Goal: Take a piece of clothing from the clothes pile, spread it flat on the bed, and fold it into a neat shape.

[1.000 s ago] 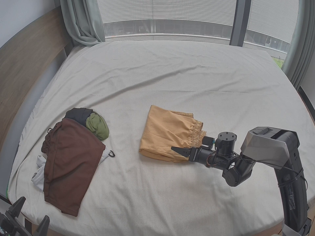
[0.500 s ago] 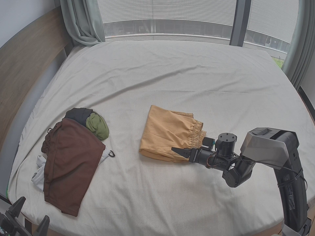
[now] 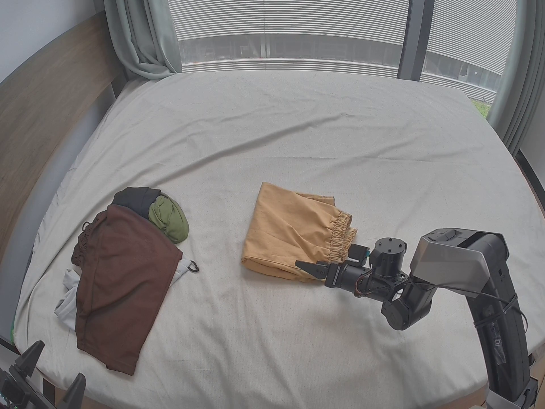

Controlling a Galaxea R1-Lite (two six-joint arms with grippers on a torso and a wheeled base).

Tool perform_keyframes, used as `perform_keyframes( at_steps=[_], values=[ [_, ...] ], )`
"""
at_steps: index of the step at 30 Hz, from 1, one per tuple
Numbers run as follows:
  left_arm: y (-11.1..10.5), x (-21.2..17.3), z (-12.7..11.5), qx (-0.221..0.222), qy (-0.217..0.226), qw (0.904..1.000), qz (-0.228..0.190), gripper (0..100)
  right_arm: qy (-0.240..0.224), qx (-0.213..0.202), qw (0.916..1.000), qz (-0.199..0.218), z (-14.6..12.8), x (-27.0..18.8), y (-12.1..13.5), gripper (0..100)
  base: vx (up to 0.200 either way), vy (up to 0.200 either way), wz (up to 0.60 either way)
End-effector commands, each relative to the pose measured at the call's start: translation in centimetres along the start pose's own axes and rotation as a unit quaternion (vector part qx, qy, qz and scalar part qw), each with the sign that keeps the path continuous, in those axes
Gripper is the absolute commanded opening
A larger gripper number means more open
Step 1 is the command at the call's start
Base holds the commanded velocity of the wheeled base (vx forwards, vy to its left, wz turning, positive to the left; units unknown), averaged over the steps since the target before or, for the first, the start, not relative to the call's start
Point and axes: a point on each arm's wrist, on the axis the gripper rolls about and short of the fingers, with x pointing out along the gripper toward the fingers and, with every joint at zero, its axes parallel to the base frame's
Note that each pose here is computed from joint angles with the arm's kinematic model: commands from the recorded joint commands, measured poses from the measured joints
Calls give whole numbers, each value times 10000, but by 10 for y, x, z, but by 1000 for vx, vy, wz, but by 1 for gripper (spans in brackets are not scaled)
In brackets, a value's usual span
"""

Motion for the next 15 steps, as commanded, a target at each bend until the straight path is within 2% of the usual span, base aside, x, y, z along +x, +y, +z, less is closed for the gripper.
perform_keyframes(
  at_steps=[1,3,6,13,15],
  values=[
    [0,0,-1,-5,16,10000,-1,100,101,76,9999,-75,-8,0,-6,100,0,0,0],
    [0,0,-1,-5,16,10000,-1,100,39,41,10000,-45,-2,-2,-1,100,0,0,0],
    [0,0,-1,-5,16,10000,-1,100,-194,-87,9997,102,24,-10,21,100,0,0,0],
    [0,0,-1,-5,16,10000,-1,100,-818,-516,9937,569,90,-58,100,100,0,0,0],
    [0,0,-1,-5,16,10000,-1,100,-882,-567,9926,618,95,-66,109,100,0,0,0]
  ],
)
